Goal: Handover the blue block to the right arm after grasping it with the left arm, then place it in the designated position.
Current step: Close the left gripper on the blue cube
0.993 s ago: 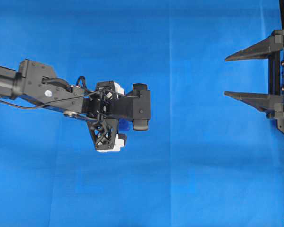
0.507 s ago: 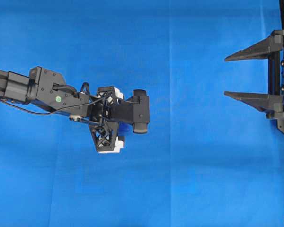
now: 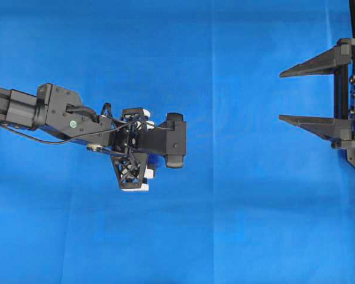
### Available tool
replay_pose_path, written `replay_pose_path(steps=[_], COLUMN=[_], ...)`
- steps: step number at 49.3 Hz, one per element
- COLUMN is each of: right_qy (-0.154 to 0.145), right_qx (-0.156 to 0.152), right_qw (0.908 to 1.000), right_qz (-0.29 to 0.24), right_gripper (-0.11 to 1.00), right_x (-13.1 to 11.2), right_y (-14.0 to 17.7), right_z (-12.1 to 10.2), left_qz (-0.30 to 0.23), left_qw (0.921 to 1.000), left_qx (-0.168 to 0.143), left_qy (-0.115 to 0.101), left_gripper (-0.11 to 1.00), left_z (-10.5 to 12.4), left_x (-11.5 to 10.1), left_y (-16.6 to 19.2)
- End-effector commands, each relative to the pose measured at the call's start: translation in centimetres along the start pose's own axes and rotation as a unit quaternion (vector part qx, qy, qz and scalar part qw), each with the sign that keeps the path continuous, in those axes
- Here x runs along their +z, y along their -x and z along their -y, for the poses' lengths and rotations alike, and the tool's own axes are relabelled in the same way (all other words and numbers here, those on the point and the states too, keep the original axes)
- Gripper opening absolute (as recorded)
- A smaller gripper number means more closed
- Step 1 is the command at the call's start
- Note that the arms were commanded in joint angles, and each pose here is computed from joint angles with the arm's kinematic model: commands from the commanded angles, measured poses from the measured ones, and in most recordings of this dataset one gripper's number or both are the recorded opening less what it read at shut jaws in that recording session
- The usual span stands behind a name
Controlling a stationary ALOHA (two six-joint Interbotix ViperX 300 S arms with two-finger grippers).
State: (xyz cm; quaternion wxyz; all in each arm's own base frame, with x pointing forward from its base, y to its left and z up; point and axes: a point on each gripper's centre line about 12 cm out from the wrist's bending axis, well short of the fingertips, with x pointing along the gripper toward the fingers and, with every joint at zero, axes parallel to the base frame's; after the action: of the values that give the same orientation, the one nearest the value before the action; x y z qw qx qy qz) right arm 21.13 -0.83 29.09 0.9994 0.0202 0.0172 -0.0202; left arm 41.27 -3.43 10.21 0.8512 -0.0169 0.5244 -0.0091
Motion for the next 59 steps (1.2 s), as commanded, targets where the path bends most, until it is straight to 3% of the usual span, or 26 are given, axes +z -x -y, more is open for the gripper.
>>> replay_pose_path(steps=[1, 23, 59], right_qy=[-0.001, -0.001, -0.001], right_qx=[-0.001, 0.0, -0.001], right_qw=[0.9999, 0.9999, 0.9999], right_qz=[0.013, 0.012, 0.01], right_gripper=[0.97, 0.97, 0.97], right_x=[0.9, 1.0, 1.0], right_y=[-0.2, -0.2, -0.2], right_z=[0.0, 0.0, 0.0], left_qz=[0.022, 0.025, 0.054], left_qw=[0.9997, 0.9997, 0.9985], left_qx=[0.0, 0.001, 0.0], left_qy=[0.003, 0.006, 0.008], left_gripper=[0.46, 0.46, 0.46], left_z=[-0.3, -0.3, 0.2], left_x=[1.2, 2.4, 7.2], left_y=[1.3, 3.7, 18.2])
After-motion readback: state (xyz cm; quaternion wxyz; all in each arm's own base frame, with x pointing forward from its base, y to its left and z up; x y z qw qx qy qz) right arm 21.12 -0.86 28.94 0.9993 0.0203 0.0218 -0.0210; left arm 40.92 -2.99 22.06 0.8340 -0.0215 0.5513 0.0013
